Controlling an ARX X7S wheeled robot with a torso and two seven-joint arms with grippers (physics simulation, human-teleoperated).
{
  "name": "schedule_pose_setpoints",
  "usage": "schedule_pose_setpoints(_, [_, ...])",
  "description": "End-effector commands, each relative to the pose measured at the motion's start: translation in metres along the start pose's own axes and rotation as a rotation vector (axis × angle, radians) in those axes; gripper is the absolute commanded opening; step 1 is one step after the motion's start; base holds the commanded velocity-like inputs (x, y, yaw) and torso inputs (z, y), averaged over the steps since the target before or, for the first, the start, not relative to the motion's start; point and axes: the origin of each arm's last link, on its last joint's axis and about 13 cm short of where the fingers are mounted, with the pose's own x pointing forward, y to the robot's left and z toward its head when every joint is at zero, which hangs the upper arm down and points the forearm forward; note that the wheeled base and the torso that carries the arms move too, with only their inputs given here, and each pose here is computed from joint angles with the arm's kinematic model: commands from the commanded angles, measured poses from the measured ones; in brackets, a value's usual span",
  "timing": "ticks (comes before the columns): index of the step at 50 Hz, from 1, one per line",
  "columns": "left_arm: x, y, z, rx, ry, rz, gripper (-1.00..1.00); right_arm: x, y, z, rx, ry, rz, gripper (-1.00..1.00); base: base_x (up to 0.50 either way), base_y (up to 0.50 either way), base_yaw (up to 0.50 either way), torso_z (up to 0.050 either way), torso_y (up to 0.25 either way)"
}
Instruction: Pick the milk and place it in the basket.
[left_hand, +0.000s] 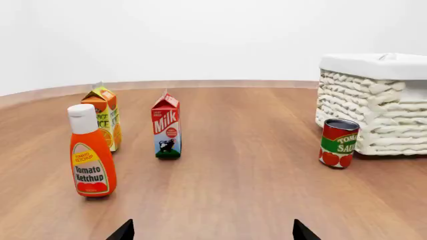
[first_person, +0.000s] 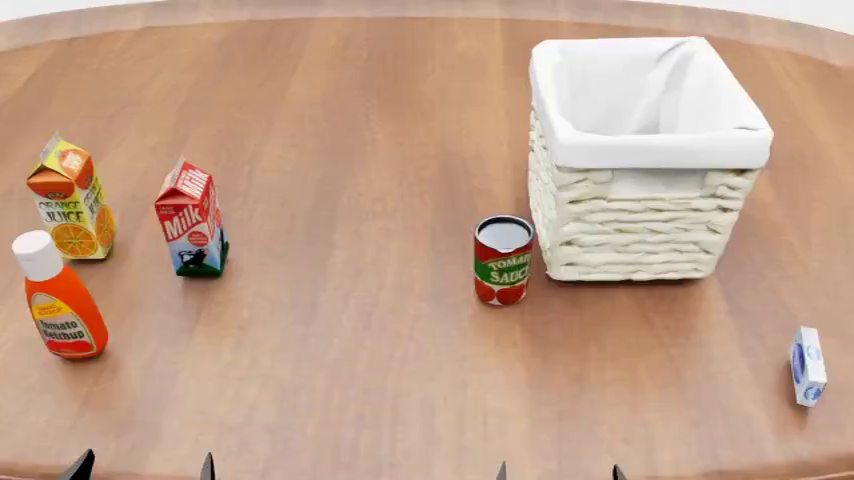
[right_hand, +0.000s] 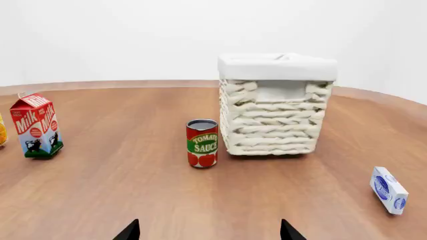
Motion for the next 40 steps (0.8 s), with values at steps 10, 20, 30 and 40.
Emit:
schedule_pose_setpoints(10, [0.0002, -0.0002, 0.0003, 0.013, -0.003, -0.002, 1.00, -0.0031, 0.0015, 0.0032, -0.007, 0.003, 0.001, 1.00, 0.00, 0.00, 0.00, 0.000, 0.000])
schedule_pose_setpoints(20, [0.0019, 0.0006, -0.0008, 0.014, 0.000, 0.004, 1.00, -0.0030, 0.0041, 0.0031, -0.018, 0.012, 0.011, 1.00, 0.00, 0.17, 0.00, 0.000, 0.000])
schedule_pose_setpoints(30, [0.0032, 0.0012, -0.0011, 0.018, -0.002, 0.010, 1.00, -0.0029, 0.0055, 0.0027, -0.037, 0.018, 0.028, 1.00, 0.00, 0.50, 0.00, 0.000, 0.000])
schedule_pose_setpoints(40, [0.0029, 0.0011, -0.0010, 0.021, -0.002, 0.012, 1.00, -0.0021, 0.0053, 0.0010, -0.040, 0.040, 0.024, 1.00, 0.00, 0.17, 0.00, 0.000, 0.000])
